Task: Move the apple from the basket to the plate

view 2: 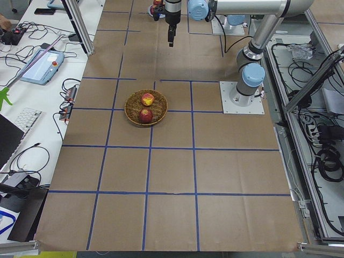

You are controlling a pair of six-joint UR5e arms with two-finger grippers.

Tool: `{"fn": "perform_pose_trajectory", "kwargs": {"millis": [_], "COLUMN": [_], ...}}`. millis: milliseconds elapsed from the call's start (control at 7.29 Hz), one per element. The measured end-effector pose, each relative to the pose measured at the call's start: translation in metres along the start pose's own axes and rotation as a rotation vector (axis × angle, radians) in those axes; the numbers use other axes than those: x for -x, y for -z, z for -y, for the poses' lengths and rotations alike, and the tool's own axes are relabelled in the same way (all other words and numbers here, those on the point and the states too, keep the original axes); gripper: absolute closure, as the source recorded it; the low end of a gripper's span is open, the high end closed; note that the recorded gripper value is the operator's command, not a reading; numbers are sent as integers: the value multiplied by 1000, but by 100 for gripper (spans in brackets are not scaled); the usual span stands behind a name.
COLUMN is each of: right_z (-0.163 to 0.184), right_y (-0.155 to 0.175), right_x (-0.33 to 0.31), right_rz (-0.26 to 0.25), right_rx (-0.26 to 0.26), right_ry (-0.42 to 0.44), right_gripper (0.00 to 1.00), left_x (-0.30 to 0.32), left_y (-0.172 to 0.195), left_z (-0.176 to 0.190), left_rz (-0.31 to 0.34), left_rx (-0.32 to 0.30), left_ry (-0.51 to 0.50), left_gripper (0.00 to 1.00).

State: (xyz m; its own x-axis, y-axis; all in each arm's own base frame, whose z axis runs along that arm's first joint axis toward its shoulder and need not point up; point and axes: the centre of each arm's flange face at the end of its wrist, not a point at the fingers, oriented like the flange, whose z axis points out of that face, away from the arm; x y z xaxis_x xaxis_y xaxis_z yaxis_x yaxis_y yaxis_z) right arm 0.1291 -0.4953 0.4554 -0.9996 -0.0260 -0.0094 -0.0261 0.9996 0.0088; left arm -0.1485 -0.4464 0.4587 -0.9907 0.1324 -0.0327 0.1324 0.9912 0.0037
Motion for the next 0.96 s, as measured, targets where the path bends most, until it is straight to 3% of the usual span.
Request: {"fn": "perform_pose_trajectory", "kwargs": {"millis": [960], "right_z": [0], "right_y": [0], "right_x": [0], "right_rz": [-1], "right_rx": [1], "right_ry": [0], "right_gripper": [0], "left_x": [4], "left_y": [3], "left_z": [4], "left_rz": [4], "left_rx": [-31], "left_ry": [10], "left_gripper": [0]}}
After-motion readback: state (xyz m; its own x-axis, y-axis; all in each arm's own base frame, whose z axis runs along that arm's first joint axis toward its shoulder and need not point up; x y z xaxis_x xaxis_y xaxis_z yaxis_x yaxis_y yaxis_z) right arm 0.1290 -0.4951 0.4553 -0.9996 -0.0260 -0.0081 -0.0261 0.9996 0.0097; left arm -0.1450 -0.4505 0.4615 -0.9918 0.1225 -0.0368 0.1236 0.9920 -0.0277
